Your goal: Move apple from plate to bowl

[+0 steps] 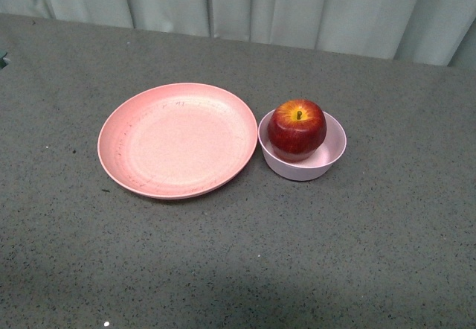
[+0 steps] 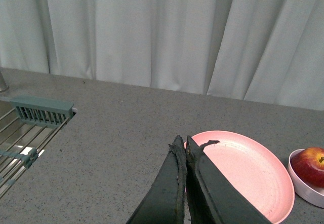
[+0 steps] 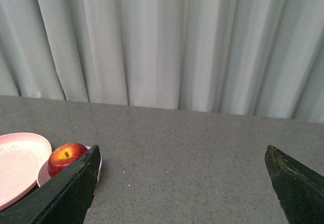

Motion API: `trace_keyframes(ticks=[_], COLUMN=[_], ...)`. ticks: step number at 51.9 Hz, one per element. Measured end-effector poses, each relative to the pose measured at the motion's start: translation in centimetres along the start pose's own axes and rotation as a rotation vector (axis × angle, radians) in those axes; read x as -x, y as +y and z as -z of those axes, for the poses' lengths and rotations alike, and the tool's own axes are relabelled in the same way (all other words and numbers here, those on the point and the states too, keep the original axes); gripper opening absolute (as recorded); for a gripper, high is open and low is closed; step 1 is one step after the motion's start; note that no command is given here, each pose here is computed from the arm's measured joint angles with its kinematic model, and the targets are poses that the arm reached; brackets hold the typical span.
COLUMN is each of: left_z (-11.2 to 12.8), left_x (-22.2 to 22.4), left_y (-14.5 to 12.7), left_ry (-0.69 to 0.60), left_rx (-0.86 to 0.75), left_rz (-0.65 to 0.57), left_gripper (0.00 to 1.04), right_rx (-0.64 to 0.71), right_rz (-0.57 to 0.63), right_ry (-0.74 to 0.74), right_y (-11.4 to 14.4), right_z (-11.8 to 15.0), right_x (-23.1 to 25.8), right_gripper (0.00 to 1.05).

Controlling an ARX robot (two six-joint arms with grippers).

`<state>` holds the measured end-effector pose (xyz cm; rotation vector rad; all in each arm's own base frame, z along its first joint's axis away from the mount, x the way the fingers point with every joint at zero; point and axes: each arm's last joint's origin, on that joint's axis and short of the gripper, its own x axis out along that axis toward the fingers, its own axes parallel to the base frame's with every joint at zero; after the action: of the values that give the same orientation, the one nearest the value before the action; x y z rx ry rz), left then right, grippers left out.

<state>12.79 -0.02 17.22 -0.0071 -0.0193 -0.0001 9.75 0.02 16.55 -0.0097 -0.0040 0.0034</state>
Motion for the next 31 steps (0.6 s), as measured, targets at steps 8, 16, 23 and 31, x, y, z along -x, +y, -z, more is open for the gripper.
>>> trace_keyframes(ticks=[8, 16, 23, 31], left_z=[-0.1, -0.1, -0.2, -0.2], left_x=[0.4, 0.8, 1.1, 1.4], left_y=[0.0, 0.0, 0.0, 0.0], left_ry=[-0.001, -0.003, -0.004, -0.005], left_rx=[0.000, 0.000, 0.000, 0.000], left_rz=[0.000, 0.000, 0.000, 0.000], left_gripper=[0.04, 0.04, 0.04, 0.04], right_rx=[0.000, 0.000, 0.000, 0.000], right_rz=[0.000, 0.000, 0.000, 0.000], right_ry=[0.000, 0.000, 0.000, 0.000], right_y=[0.0, 0.0, 0.0, 0.0], right_z=[0.0, 0.0, 0.0, 0.0], right_x=[0.0, 0.0, 0.0, 0.0], right_gripper=[0.95, 0.95, 0.95, 0.95])
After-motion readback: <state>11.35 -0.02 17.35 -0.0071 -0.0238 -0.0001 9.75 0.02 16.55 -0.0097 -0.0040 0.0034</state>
